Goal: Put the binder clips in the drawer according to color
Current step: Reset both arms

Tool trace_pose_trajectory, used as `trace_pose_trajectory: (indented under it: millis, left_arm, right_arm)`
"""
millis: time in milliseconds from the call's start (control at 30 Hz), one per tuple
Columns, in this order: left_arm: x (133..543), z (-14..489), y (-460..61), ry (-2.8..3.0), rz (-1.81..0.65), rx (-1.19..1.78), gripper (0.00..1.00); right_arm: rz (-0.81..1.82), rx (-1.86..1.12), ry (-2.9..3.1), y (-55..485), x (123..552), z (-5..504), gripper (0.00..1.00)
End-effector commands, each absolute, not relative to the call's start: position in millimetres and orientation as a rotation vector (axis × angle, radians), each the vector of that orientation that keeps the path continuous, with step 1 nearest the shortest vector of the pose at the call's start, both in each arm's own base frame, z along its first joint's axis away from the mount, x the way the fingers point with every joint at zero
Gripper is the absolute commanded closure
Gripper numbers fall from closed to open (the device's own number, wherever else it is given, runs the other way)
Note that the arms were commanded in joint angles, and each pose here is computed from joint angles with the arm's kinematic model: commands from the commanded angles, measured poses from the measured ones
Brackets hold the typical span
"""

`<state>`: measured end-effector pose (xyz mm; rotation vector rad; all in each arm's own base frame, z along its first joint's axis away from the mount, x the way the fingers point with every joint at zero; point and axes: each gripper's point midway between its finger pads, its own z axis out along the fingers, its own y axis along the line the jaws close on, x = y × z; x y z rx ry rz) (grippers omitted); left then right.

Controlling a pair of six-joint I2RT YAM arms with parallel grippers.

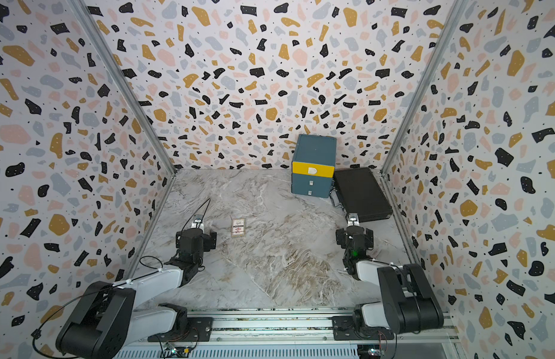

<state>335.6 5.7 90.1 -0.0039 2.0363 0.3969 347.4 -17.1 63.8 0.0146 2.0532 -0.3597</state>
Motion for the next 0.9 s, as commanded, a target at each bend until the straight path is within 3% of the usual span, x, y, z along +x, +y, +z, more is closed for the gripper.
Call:
trace_pose_trajectory:
  millis: [0, 867]
  left_arm:
    - [354.8, 116.4, 15.3, 1.857, 0.330, -0.152, 0.00]
    - [369.2, 100.5, 4.8, 1.904, 0.254, -0.068, 0.00]
  right_arm:
    - [-0.324, 0.042, 1.812, -15.8, 367.1, 98.8, 0.00]
    - [-0.173, -0.038, 1.959, -5.8, 384.0, 83.9, 0.00]
